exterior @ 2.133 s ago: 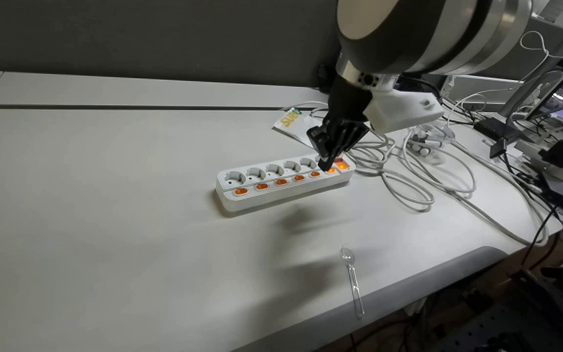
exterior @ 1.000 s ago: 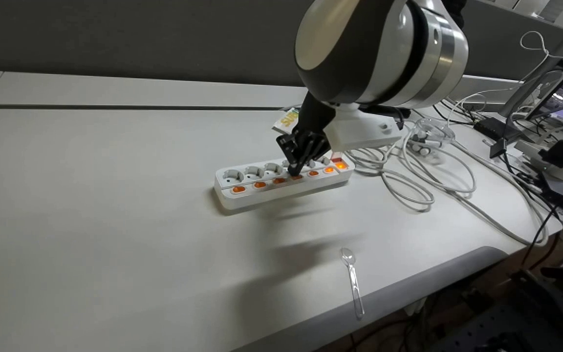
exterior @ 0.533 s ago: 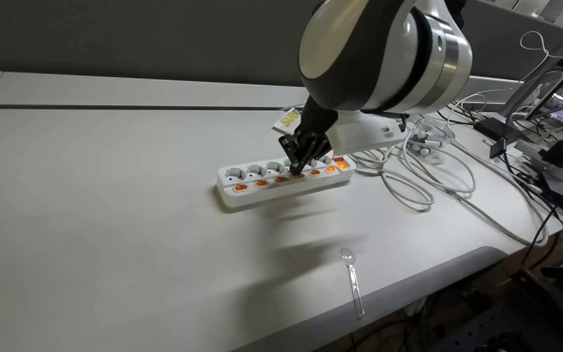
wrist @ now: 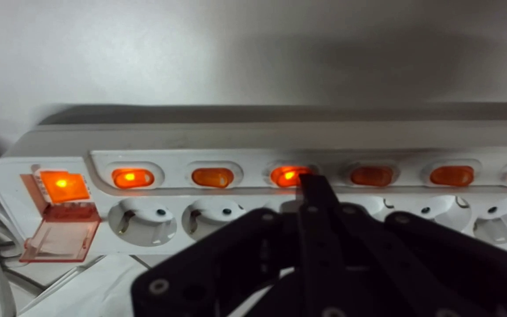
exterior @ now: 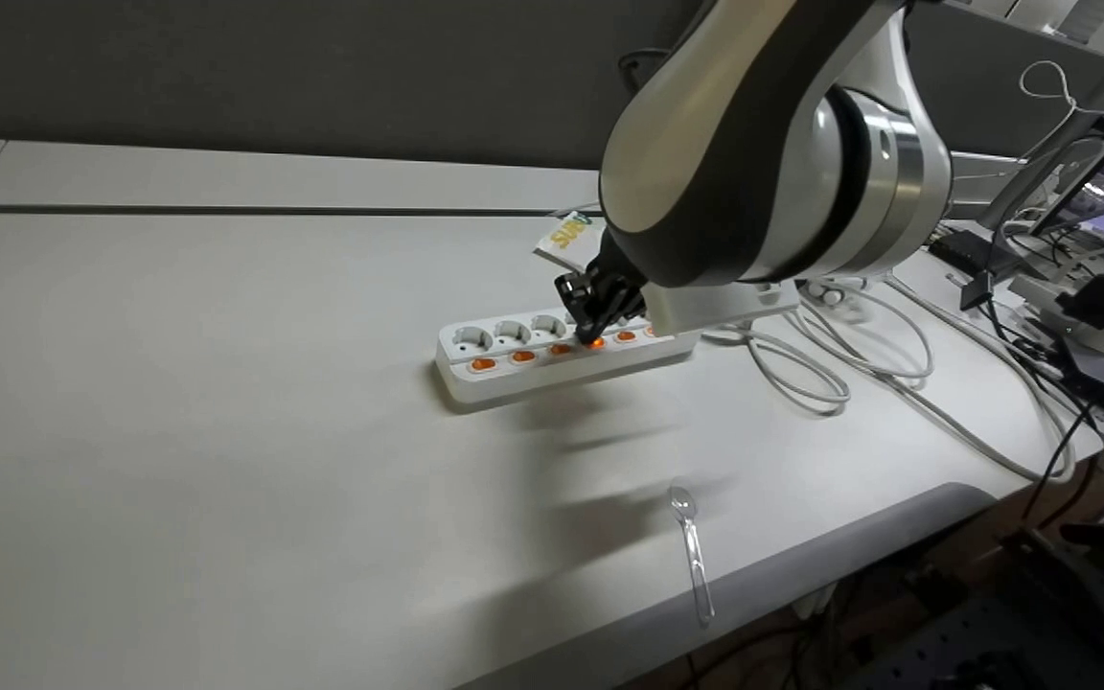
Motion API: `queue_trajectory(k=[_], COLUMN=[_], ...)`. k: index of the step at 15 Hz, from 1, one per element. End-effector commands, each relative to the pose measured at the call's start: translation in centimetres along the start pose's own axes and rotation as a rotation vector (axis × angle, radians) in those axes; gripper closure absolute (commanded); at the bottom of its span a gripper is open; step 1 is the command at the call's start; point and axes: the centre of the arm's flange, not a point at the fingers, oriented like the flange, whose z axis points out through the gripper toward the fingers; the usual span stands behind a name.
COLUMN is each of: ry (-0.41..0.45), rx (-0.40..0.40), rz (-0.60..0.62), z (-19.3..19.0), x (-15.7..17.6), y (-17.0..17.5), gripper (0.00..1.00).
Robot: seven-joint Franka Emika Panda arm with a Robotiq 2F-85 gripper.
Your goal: Turn on the fourth switch from the left on the extension cable
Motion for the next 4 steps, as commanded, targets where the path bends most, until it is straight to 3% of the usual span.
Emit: queue_trajectory(k=[1, 4], ry=[-0.069, -0.101], rx=[0.005, 0.011], rz=[0.113, 0.22], z=[1.86, 0.93], x=[-1.92, -1.2], y=[0.22, 0.46], gripper=[1.0, 1.0])
